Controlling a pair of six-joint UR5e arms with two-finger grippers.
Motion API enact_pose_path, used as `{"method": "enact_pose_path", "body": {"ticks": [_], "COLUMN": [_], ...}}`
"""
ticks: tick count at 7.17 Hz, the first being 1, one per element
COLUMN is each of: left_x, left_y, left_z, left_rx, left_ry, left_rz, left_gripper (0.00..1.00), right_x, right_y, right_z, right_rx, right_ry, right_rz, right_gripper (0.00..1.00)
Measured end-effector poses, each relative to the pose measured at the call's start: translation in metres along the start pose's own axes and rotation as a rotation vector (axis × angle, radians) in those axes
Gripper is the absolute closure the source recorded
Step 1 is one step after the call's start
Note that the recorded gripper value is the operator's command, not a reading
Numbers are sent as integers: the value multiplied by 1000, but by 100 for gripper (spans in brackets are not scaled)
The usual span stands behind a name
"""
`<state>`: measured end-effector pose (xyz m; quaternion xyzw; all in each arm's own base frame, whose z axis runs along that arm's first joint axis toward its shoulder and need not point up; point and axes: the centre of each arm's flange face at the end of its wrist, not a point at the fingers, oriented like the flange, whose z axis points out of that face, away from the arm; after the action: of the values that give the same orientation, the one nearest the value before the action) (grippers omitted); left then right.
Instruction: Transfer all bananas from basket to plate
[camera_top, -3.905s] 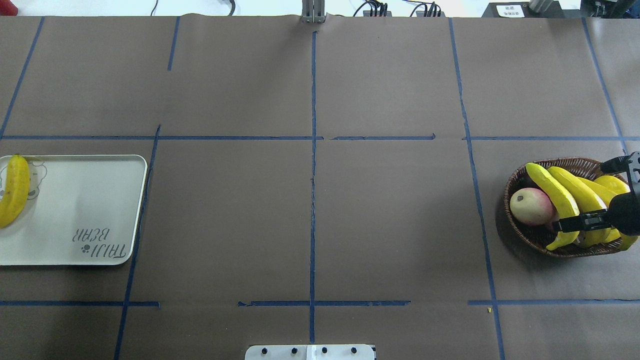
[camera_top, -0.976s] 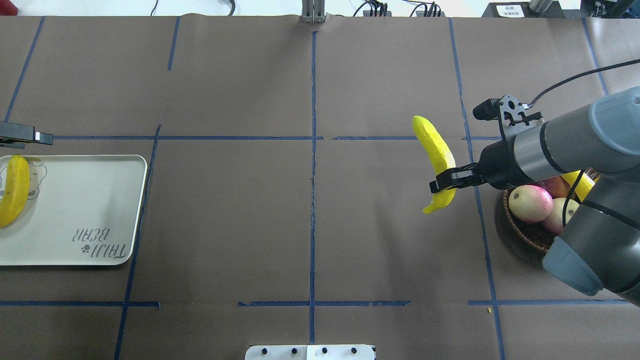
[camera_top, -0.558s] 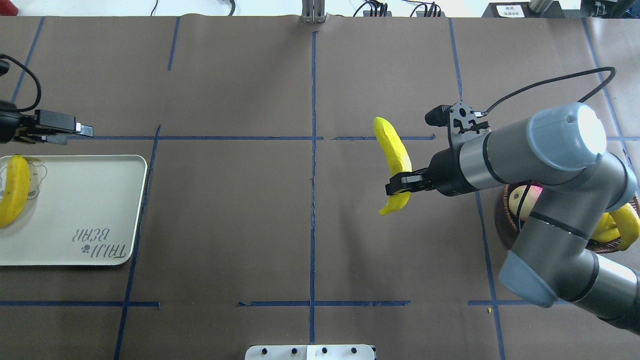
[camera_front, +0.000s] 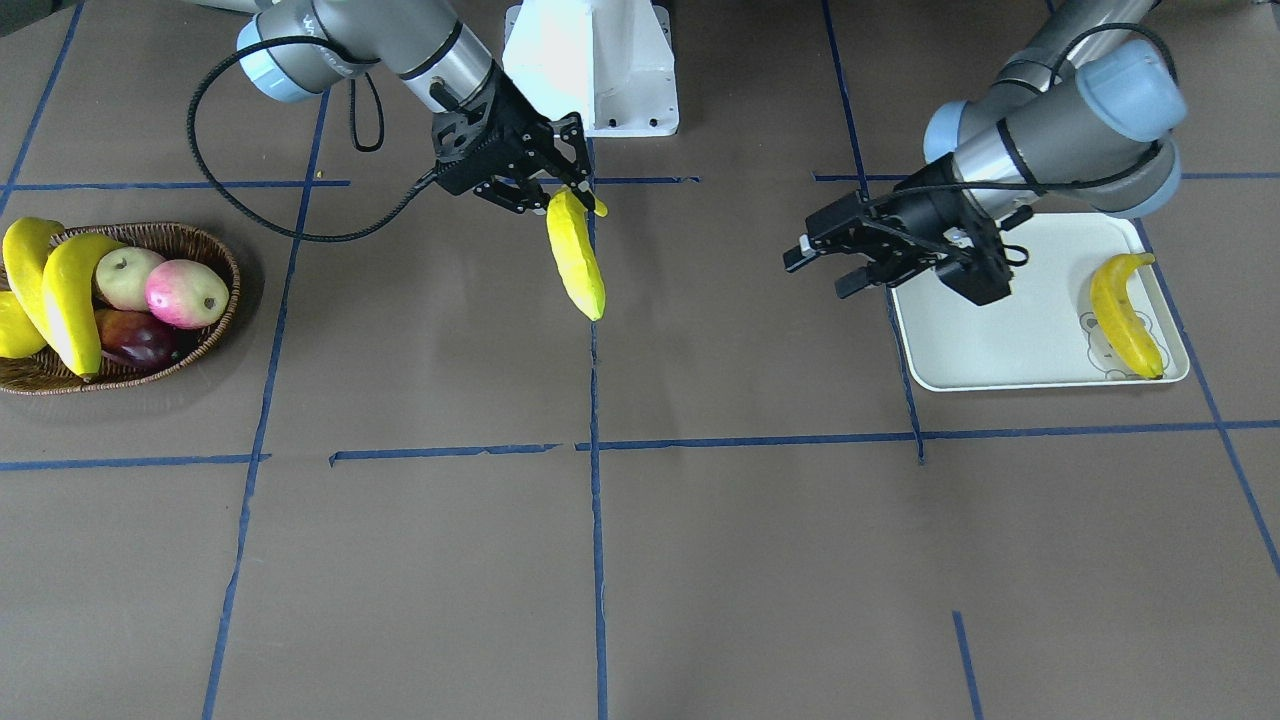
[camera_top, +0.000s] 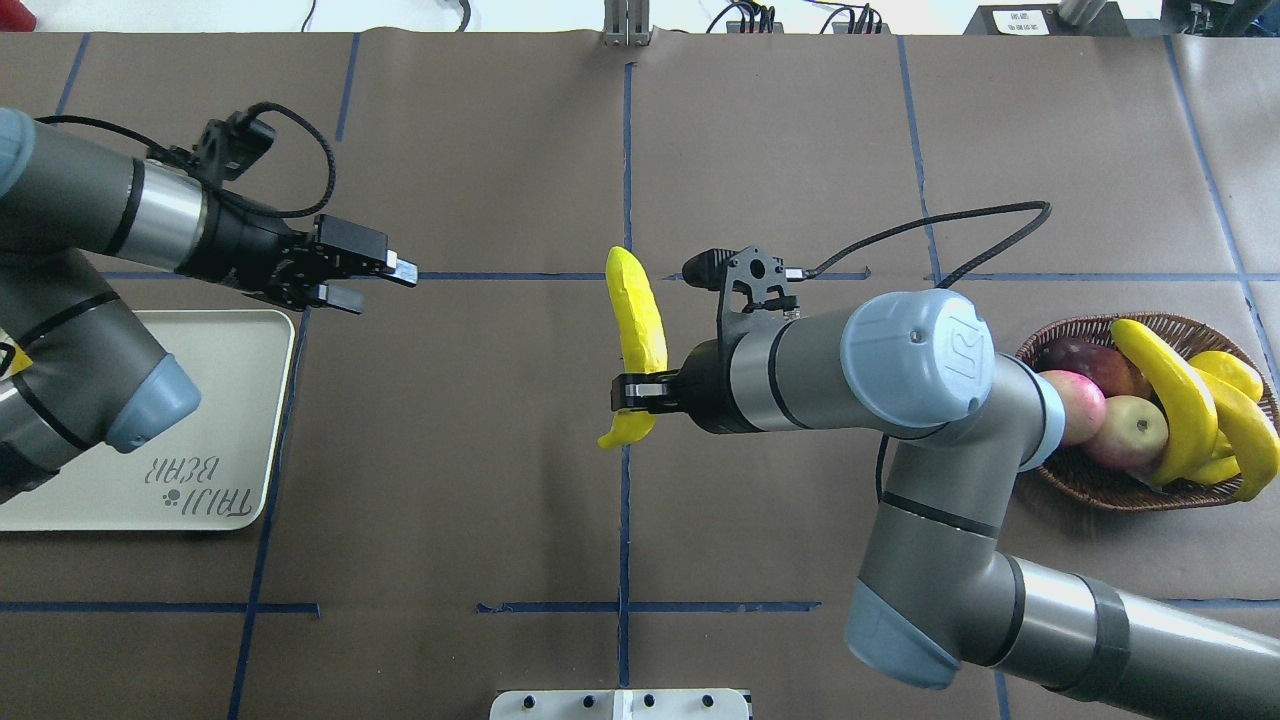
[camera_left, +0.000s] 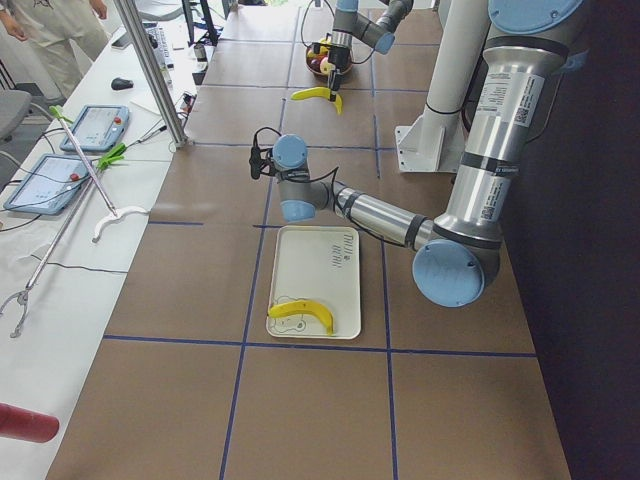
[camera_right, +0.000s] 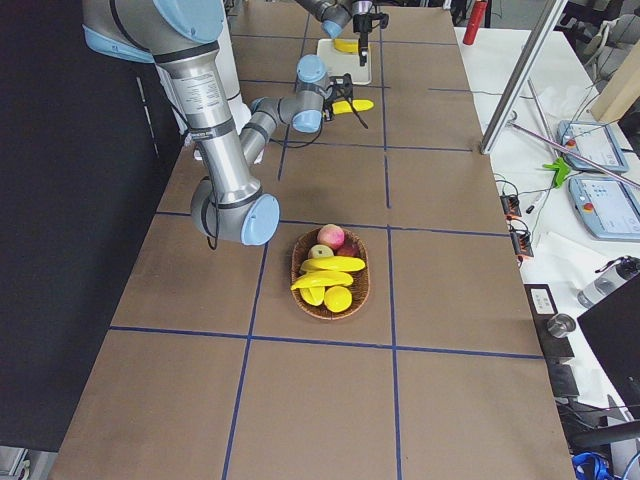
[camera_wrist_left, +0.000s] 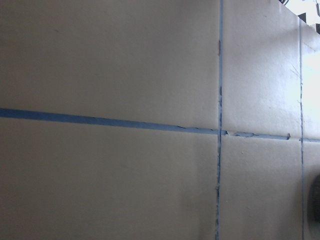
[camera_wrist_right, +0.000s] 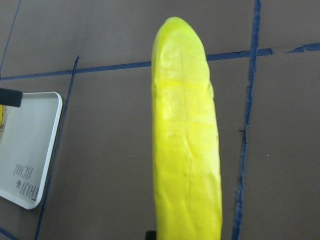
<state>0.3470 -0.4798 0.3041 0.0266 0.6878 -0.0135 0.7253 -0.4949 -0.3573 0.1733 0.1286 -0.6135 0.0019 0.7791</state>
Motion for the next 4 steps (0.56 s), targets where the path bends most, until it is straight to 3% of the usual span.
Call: {"method": "enact_pose_path", "body": {"ticks": [4], "left_x": [68], "left_y": [20], "left_z": [45], "left_rx": [-48], "left_ry": [73], "left_rz": [-3], "left_gripper": [0], "right_x": [-63], "right_y": [-1], "right_z": [42], "right_rx": [52], "right_ry": [-20], "right_rz": [53], "right_gripper": [97]}}
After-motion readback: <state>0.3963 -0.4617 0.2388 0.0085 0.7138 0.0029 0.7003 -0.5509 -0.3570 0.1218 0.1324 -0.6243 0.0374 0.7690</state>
